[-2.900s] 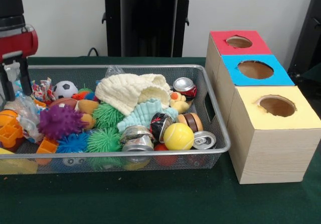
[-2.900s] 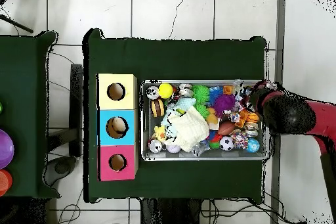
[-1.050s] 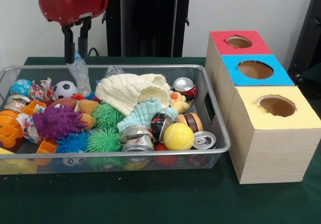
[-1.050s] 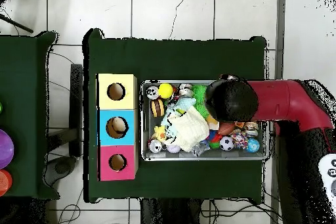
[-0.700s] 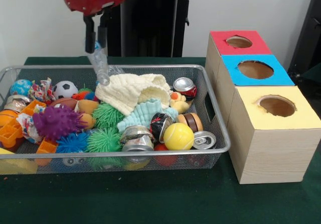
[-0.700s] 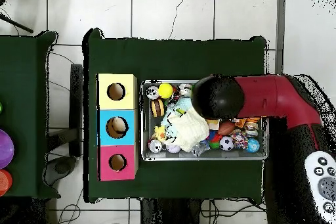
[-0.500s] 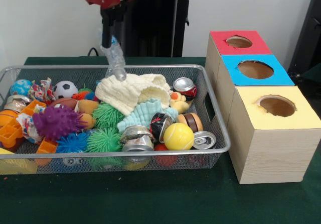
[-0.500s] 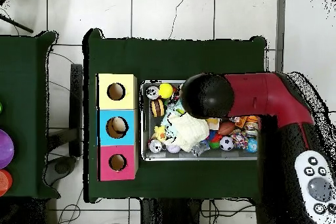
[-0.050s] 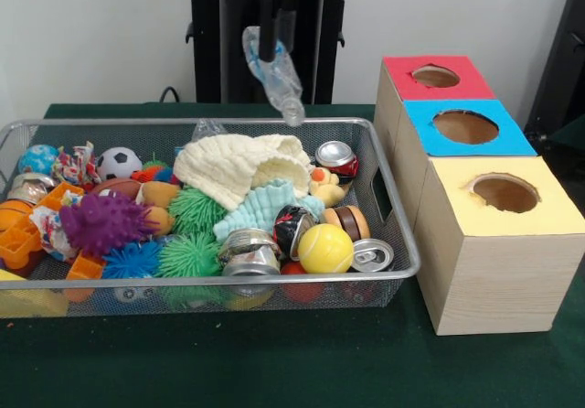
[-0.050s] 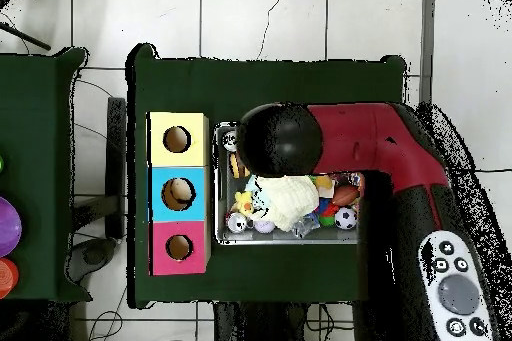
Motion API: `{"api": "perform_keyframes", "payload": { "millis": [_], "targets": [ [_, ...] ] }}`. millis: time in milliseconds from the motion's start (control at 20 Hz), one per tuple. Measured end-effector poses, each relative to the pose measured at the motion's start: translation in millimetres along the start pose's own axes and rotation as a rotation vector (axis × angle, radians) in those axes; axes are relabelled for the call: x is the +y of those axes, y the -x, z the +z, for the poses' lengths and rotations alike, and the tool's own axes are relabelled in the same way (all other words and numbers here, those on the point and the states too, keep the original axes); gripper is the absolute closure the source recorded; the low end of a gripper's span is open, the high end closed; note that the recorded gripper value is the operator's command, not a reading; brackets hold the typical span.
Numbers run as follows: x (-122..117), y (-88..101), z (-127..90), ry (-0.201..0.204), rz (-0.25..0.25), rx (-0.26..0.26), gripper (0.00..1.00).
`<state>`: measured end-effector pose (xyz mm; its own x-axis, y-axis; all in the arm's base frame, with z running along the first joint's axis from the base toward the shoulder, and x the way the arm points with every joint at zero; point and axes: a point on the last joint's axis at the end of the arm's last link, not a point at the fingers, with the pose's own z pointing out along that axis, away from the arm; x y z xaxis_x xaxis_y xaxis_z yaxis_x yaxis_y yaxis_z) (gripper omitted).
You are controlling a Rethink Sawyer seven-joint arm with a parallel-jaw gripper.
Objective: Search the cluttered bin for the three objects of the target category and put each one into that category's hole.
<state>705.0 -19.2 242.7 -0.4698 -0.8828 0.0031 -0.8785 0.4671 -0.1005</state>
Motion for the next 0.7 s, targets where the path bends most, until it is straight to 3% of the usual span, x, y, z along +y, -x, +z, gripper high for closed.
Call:
{"api": "perform_keyframes", "payload": {
  "millis": [700],
  "targets": [
    [30.9,61.2,-36.7,0.029,0.025,-0.035,1.0]
  ]
}}
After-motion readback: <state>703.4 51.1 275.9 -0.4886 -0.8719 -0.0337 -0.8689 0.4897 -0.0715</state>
